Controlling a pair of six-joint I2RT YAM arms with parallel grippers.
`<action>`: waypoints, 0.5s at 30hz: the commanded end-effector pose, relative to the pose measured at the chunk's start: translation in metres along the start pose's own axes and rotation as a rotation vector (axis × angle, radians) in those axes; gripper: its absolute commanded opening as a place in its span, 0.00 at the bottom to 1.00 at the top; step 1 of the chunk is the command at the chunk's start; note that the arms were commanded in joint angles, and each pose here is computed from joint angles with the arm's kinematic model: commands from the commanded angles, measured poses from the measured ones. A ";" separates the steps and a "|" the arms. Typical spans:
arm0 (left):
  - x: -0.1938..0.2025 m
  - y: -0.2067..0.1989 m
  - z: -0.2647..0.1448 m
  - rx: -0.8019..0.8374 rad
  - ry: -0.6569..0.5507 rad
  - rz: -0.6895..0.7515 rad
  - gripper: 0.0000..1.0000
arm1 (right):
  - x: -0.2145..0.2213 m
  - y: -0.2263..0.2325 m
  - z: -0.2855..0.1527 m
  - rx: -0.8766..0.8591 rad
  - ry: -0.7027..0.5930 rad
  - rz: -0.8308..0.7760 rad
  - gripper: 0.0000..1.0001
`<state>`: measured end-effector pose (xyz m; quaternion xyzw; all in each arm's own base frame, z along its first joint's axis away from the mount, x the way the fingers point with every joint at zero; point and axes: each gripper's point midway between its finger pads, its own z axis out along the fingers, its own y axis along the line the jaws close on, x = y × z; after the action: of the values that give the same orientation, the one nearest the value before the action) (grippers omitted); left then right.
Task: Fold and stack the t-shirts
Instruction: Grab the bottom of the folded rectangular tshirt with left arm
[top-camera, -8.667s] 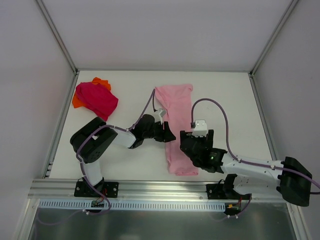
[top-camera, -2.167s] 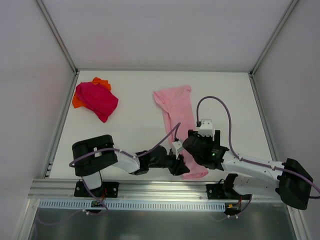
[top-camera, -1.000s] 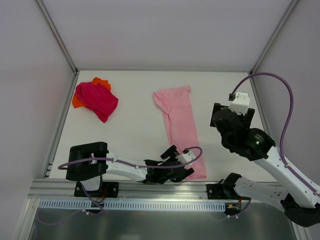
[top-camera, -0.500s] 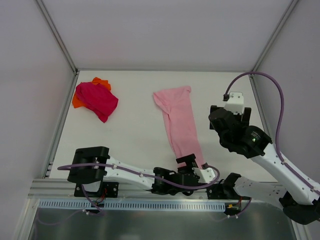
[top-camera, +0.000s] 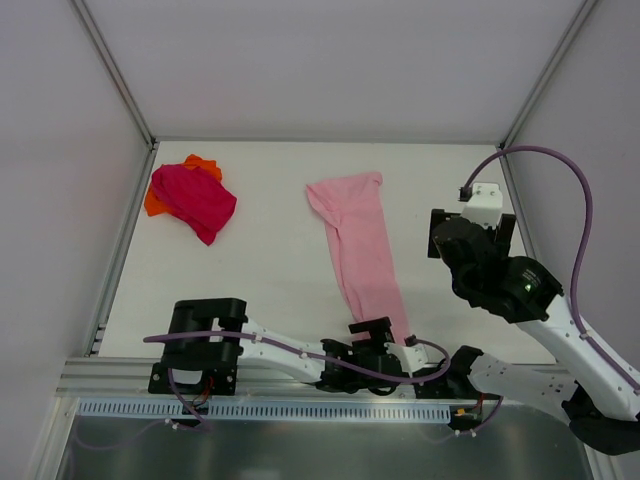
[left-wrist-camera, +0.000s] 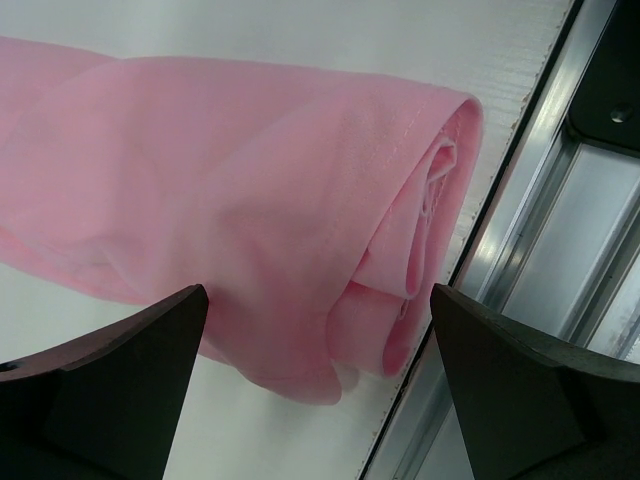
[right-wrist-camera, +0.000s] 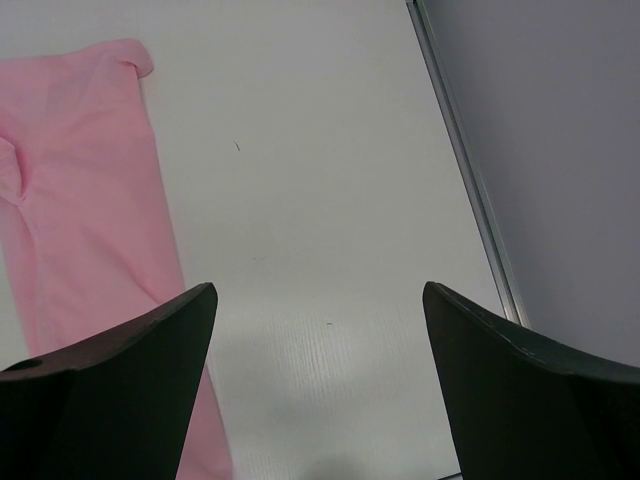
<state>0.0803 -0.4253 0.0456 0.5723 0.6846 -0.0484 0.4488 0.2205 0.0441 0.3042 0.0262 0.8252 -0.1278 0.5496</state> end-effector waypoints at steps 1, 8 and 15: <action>-0.006 -0.001 0.005 0.002 0.007 -0.029 0.96 | -0.012 -0.012 -0.005 0.021 -0.025 -0.001 0.89; 0.000 -0.008 0.013 0.034 0.028 -0.042 0.95 | -0.015 -0.021 -0.011 0.017 -0.050 0.019 0.89; 0.003 -0.006 0.018 0.013 0.052 -0.035 0.37 | -0.015 -0.025 -0.011 0.022 -0.062 0.018 0.89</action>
<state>0.0827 -0.4324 0.0266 0.5673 0.7019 -0.0482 0.4279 0.2130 0.0341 0.3130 0.0269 0.8177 -0.1207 0.5622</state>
